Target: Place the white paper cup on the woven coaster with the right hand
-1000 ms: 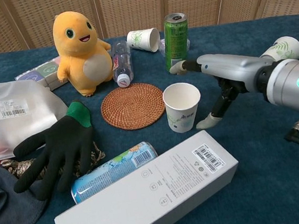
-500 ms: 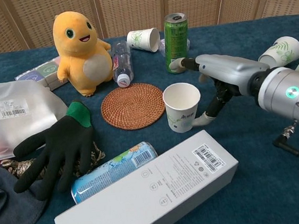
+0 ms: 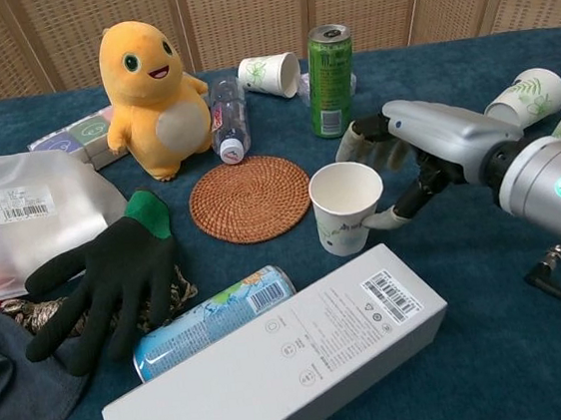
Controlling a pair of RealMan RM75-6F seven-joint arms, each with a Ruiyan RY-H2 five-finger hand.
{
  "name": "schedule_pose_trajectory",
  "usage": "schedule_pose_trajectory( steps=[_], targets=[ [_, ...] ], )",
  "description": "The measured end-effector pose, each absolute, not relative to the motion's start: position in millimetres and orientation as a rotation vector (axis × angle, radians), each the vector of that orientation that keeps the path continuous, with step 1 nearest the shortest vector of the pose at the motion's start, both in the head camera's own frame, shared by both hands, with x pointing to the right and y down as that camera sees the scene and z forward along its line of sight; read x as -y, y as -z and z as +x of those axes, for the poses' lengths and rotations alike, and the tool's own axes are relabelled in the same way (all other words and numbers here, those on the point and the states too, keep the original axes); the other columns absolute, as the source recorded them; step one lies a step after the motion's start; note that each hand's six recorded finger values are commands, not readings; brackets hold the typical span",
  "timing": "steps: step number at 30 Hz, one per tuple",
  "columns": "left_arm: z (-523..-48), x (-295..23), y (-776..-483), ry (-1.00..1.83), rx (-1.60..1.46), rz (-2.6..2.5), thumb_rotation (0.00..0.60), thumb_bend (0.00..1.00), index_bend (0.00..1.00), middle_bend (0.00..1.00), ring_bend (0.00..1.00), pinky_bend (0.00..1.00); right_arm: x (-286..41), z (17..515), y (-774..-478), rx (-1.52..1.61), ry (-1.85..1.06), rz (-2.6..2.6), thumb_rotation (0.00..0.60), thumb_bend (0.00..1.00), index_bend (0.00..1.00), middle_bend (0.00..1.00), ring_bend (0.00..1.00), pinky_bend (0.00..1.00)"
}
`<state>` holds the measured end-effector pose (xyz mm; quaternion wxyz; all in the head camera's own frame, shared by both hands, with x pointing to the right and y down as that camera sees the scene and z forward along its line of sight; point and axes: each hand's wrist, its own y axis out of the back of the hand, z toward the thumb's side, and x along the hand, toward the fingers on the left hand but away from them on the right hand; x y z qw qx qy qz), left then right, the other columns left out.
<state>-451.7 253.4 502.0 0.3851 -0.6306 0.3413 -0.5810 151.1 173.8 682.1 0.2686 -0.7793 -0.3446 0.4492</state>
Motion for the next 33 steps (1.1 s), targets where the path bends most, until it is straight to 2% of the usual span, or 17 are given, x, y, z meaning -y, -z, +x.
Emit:
schedule_pose_trajectory(
  steps=[8, 21, 33],
  targets=[
    [-451.9, -253.2, -502.5, 1.482, -0.871, -1.609, 0.600, 0.29, 0.00, 0.00, 0.00, 0.00, -169.8, 152.1, -671.6, 0.952, -1.182, -2.095, 0.600, 0.30, 0.34, 0.41, 0.34, 0.33],
    [-452.0, -251.6, -504.1, 1.483, -0.876, -1.628, 0.600, 0.29, 0.00, 0.00, 0.00, 0.00, -141.5, 133.6, -647.2, 1.008, -1.134, -2.077, 0.600, 0.30, 0.34, 0.41, 0.34, 0.33],
    [-454.7, -249.0, -493.8, 1.460, -0.922, -1.629, 0.600, 0.29, 0.00, 0.00, 0.00, 0.00, -135.2, 93.2, -649.0, 0.983, -1.124, -2.114, 0.600, 0.30, 0.34, 0.41, 0.34, 0.33]
  ],
)
